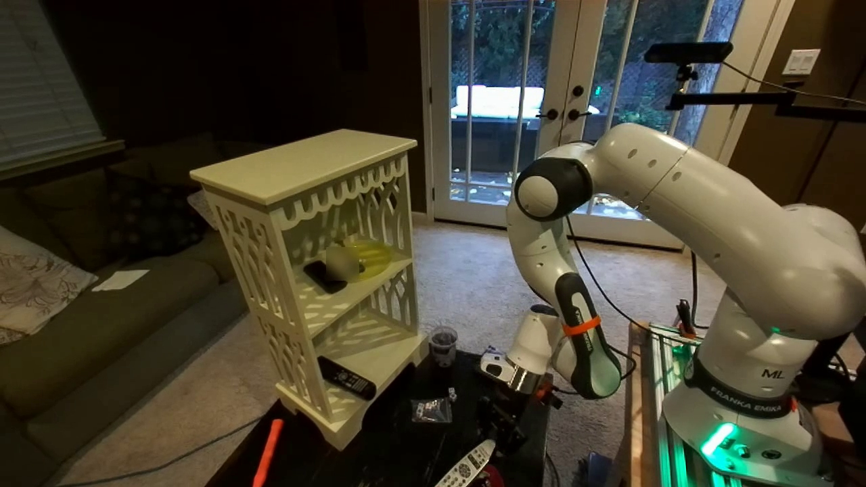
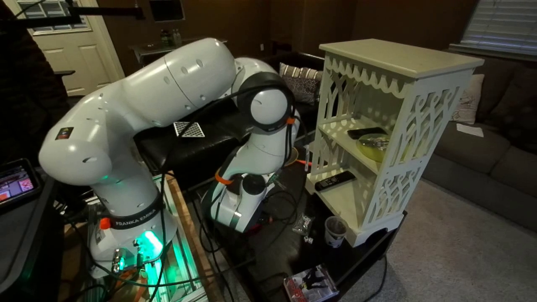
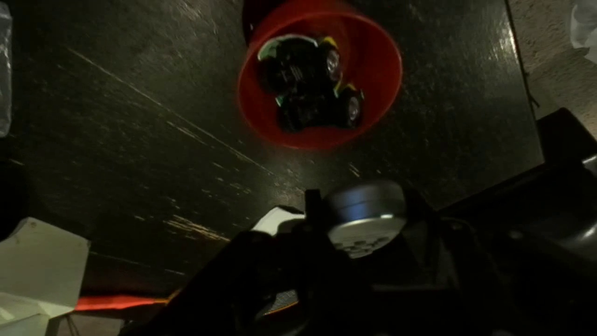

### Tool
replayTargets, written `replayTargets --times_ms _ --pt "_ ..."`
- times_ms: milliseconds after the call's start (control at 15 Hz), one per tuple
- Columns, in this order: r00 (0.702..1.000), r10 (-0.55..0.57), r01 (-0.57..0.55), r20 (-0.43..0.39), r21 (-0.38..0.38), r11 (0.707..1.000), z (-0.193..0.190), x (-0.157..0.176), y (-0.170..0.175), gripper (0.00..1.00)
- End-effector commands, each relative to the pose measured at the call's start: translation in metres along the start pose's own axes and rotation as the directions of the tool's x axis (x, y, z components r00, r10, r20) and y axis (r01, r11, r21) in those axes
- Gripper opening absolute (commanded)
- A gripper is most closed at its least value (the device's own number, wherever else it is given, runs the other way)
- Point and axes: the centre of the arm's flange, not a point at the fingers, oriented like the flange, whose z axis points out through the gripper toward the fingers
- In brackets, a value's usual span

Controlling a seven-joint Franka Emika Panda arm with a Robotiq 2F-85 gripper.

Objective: Remove the grey remote from the shelf

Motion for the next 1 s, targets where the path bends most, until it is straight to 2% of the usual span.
replayTargets --times_ms 0,67,333,400,933 --pt "0.999 0.043 -0.044 -0.011 -0.044 0.998 -0.007 -0.012 0.018 0.2" --pt "1.0 0.018 -0.017 0.011 -0.022 1.0 -0.003 -0.011 0.009 0.45" --pt "1.0 0.029 -0.029 0.003 -0.04 0.999 -0.006 -0.014 0.017 0.45" --pt "1.0 0.029 -0.029 0.003 -0.04 0.999 -0.006 -0.014 0.017 0.2" --pt "0.999 0.041 -0.042 0.013 0.03 0.999 0.022 -0.037 0.018 0.2"
